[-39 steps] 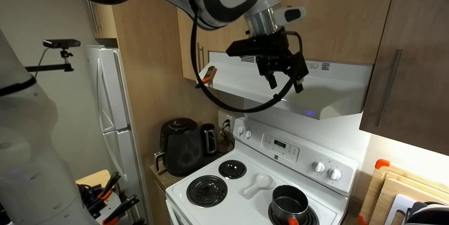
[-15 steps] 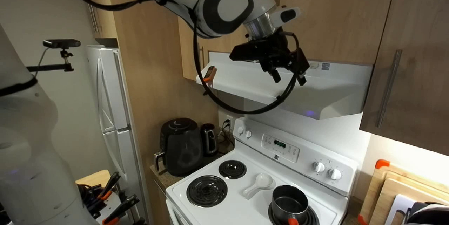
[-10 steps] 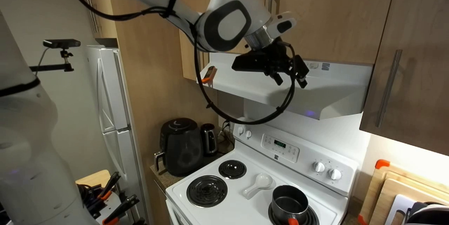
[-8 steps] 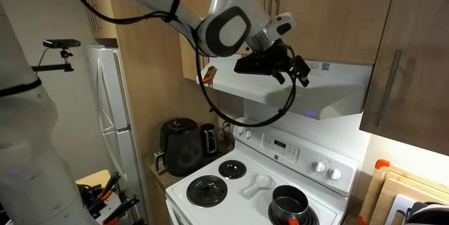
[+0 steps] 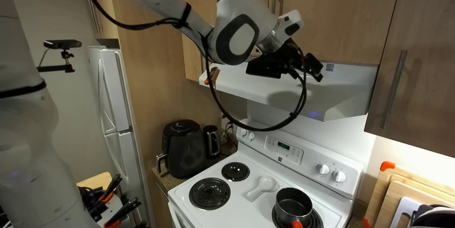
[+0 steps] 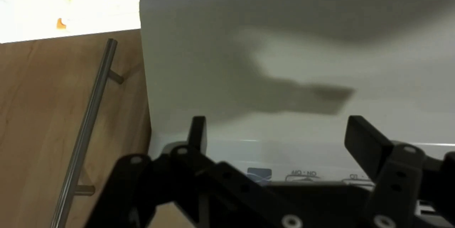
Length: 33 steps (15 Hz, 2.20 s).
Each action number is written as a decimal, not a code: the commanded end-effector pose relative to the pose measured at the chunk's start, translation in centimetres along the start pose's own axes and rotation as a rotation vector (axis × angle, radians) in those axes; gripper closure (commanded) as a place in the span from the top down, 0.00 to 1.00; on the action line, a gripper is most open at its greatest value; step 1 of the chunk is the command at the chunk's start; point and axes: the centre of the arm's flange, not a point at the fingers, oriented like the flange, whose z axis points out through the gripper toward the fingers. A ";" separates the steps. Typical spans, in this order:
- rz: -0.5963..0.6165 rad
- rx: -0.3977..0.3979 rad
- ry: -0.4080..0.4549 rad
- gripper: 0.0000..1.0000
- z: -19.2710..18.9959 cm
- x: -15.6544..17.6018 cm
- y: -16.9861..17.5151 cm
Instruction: Turn on the light on top of the stove
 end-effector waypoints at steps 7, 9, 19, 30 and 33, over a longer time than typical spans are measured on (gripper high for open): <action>0.084 -0.015 0.086 1.00 1.5 2.7 0.9; 0.090 -0.015 0.090 1.00 1.8 2.8 0.9; 0.090 -0.012 0.096 0.26 2.4 2.3 1.0; 0.084 -0.005 0.119 0.03 2.5 2.2 0.5; 0.086 0.006 0.134 0.03 2.2 2.6 0.1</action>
